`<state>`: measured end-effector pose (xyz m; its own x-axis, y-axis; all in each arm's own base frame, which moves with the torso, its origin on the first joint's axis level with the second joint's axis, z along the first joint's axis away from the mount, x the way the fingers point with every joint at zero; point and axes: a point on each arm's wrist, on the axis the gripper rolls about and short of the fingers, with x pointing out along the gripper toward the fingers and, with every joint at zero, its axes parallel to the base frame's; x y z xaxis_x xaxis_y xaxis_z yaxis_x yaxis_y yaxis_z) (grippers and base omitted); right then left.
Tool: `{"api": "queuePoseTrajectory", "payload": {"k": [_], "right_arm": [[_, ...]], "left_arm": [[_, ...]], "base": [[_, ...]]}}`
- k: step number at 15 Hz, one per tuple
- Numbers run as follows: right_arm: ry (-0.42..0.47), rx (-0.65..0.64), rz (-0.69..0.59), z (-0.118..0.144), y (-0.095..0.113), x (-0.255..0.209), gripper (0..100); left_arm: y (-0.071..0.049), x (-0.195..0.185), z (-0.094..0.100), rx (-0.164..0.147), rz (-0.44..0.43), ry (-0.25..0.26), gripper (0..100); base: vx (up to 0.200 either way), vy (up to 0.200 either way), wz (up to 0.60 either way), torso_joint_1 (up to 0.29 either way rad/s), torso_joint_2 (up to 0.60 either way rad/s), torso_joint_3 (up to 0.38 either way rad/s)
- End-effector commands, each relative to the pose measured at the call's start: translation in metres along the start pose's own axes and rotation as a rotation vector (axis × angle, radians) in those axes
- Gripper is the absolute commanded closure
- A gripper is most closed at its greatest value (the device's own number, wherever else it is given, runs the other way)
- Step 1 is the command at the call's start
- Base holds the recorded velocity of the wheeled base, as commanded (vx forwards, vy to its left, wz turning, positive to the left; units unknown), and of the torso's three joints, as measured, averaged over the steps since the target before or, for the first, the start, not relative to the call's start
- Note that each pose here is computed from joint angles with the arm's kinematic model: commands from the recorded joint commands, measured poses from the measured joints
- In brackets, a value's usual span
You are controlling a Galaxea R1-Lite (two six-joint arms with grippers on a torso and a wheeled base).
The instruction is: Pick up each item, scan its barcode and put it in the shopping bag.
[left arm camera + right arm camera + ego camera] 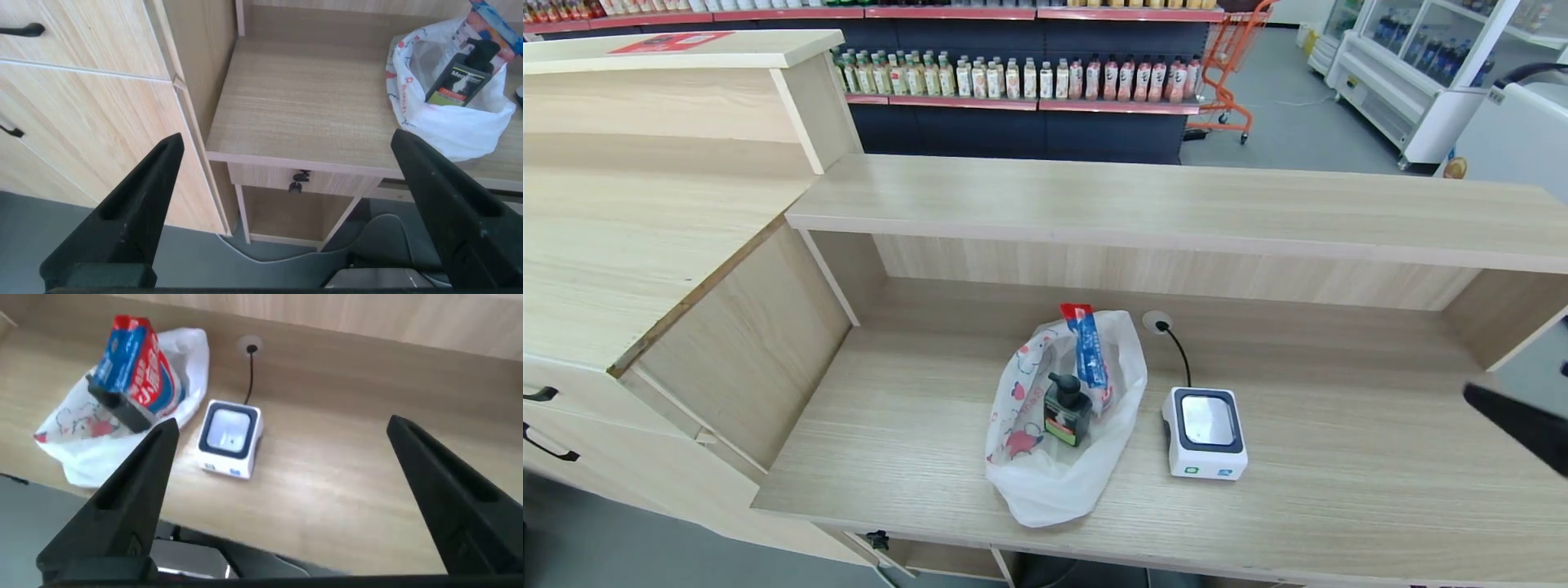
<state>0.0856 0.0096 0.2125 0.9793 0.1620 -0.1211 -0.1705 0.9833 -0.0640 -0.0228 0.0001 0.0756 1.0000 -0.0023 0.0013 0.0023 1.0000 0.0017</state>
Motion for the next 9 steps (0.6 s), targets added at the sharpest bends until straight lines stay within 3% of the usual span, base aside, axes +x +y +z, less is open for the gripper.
{"api": "queuePoseTrajectory", "payload": {"k": [1,2,3,5,9], "right_arm": [[-0.15,-0.028,-0.124,-0.121,0.013,-0.079,0],[-0.176,-0.048,-0.13,-0.129,0.015,-0.086,0],[-0.13,-0.047,-0.147,-0.143,0.017,-0.09,0],[-0.178,-0.054,-0.171,-0.141,0.017,-0.092,0],[-0.181,-0.021,-0.169,-0.141,0.017,-0.092,0]], "left_arm": [[0.0,0.0,0.0,0.0,0.001,0.0,0],[0.0,0.0,0.0,0.0,0.001,0.0,0],[0.0,0.0,0.0,0.0,-0.001,0.0,0],[0.0,0.0,0.0,0.0,-0.001,0.0,0],[0.0,0.0,0.0,0.0,0.001,0.0,0]], "base": [[0.0,0.0,0.0,0.0,0.0,0.0],[0.0,0.0,0.0,0.0,0.0,0.0],[0.0,0.0,0.0,0.0,0.0,0.0],[0.0,0.0,0.0,0.0,0.0,0.0],[0.0,0.0,0.0,0.0,0.0,0.0]]}}
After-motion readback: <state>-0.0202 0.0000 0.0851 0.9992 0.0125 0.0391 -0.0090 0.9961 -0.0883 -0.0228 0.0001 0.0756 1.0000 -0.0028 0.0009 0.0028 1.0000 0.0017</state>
